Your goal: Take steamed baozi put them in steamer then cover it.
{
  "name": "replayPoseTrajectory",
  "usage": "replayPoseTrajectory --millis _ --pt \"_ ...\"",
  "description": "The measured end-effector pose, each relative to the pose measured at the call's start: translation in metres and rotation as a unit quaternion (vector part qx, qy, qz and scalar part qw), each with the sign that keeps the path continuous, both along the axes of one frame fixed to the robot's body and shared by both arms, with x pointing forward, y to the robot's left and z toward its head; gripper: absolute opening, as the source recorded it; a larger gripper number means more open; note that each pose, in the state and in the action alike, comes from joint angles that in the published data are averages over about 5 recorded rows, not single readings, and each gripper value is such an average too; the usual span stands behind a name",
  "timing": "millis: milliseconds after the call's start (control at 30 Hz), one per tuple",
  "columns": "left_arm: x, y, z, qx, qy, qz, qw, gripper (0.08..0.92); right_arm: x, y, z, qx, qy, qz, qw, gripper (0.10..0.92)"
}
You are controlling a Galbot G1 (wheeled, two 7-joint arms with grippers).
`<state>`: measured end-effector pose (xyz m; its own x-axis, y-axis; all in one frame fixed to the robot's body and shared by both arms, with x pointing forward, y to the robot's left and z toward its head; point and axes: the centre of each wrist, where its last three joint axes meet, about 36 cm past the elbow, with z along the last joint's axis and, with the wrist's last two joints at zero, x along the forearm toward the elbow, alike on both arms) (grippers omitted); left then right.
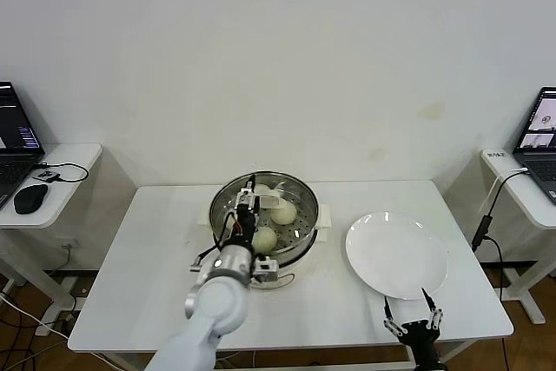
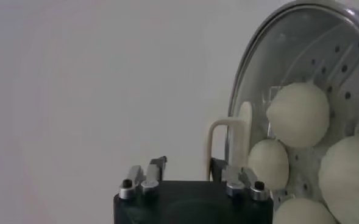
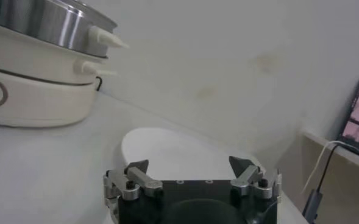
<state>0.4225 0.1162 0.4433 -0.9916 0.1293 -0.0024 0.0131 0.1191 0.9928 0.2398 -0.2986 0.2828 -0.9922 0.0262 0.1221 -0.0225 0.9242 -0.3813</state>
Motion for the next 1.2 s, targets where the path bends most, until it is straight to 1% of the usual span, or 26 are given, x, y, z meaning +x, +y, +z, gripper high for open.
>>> replayPoseTrajectory --millis 100,167,233,300,400,500,600,733,833,900,1033,1200 --pt "-0.016 0.012 0.003 -0.03 -0.002 -0.007 1.0 0.735 0.0 0.0 0.0 0.001 0.0 0.0 1.0 0.823" --pt "-0.028 0.021 0.005 -0.055 -0.002 -0.013 0.998 0.783 -0.001 0.0 0.0 0.002 0.001 0.0 1.0 0.822" --pt "-0.04 0.031 0.006 -0.086 0.001 -0.021 0.996 0.808 -0.001 0.0 0.0 0.003 0.001 0.001 1.0 0.823" --pt "-0.053 0.041 0.005 -0.125 0.009 -0.03 0.992 0.82 -0.002 0.0 0.0 0.004 0.001 0.003 1.0 0.823" --pt "-0.069 0.059 -0.002 -0.199 0.028 -0.043 0.979 0.822 -0.003 0.001 0.001 0.007 0.0 0.006 1.0 0.823" --pt "-0.083 0.08 -0.012 -0.284 0.042 -0.047 0.957 0.823 -0.003 0.003 0.003 0.012 -0.001 0.009 1.0 0.823" --pt "-0.096 0.1 -0.022 -0.369 0.05 -0.033 0.928 0.823 -0.004 0.004 0.004 0.017 -0.002 0.014 1.0 0.823" --pt "-0.115 0.124 -0.034 -0.466 0.056 0.0 0.883 0.823 -0.006 0.004 0.008 0.025 0.0 0.02 0.999 0.823" --pt "-0.13 0.137 -0.044 -0.52 0.062 0.023 0.851 0.823 -0.007 0.004 0.01 0.03 0.003 0.027 0.999 0.823" --pt "-0.141 0.144 -0.052 -0.546 0.065 0.039 0.835 0.823 -0.008 0.004 0.011 0.033 0.004 0.032 0.999 0.823" --pt "-0.159 0.157 -0.069 -0.578 0.064 0.069 0.811 0.823 -0.009 0.005 0.014 0.038 0.004 0.04 0.998 0.823" --pt "-0.175 0.169 -0.086 -0.602 0.058 0.094 0.791 0.823 -0.009 0.006 0.017 0.042 0.003 0.048 0.998 0.823"
